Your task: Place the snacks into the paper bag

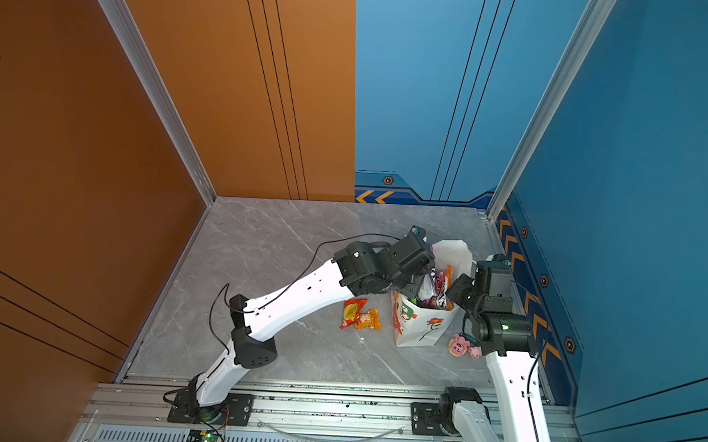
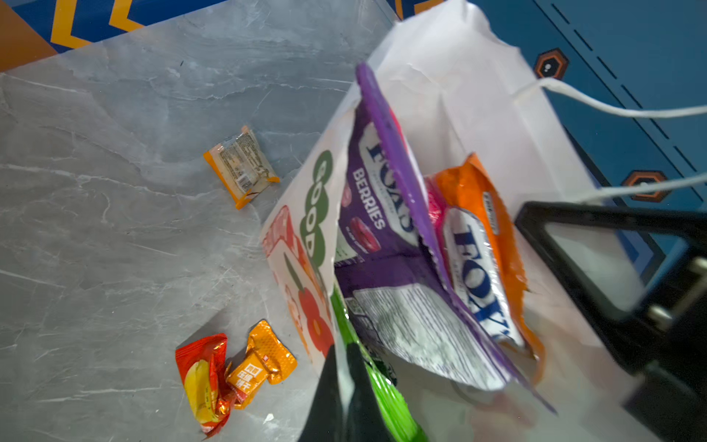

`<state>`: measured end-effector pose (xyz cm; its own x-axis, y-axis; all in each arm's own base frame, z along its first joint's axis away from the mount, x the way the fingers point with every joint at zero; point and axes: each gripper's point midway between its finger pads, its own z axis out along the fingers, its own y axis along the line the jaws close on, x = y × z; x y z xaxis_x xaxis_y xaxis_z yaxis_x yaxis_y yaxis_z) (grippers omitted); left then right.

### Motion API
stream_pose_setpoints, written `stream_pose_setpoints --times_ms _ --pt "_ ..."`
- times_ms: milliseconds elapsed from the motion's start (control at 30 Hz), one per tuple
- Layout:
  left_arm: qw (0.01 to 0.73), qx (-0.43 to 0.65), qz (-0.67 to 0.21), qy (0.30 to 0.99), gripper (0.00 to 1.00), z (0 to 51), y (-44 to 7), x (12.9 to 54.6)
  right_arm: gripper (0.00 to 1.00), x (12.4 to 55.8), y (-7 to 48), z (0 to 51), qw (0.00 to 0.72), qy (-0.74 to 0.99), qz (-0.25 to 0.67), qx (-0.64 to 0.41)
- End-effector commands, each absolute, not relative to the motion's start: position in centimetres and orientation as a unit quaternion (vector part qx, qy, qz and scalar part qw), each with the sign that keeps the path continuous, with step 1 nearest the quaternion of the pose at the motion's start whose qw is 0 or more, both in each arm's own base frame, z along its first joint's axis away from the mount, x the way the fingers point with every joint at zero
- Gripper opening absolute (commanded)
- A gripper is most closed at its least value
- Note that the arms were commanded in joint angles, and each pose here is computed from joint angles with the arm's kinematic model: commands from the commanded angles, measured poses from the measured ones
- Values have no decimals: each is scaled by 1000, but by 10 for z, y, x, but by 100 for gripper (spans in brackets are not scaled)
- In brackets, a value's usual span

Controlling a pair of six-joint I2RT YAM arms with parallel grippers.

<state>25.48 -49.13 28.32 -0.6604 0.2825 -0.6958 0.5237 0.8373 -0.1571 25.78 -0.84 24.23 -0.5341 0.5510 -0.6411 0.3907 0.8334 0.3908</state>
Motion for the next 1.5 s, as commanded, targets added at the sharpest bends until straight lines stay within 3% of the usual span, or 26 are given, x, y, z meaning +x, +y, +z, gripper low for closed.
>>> stream_pose_setpoints --times_ms 0,100,200,367,500,667,967,1033,1467 --pt "460 172 -251 834 0 375 -488 250 2 255 -11 267 422 859 97 272" --pt "438 122 -260 852 0 344 -477 268 3 252 -10 279 450 849 91 261" --pt "429 103 -232 867 0 322 -467 284 3 256 -4 261 426 862 100 257" --pt "449 149 -257 843 0 348 -490 267 2 259 5 220 362 891 103 255" --pt "479 155 -267 822 0 364 -499 263 2 252 -5 239 400 874 88 260" --pt "444 124 -279 843 0 338 -494 278 2 238 -25 268 446 848 50 281" --pt "427 129 -287 848 3 330 -496 280 2 245 -16 240 412 864 68 280" --pt "425 130 -291 847 6 332 -495 280 2 246 -16 238 408 866 67 281" --pt "432 183 -323 822 49 368 -467 255 3 245 -22 240 411 862 58 290"
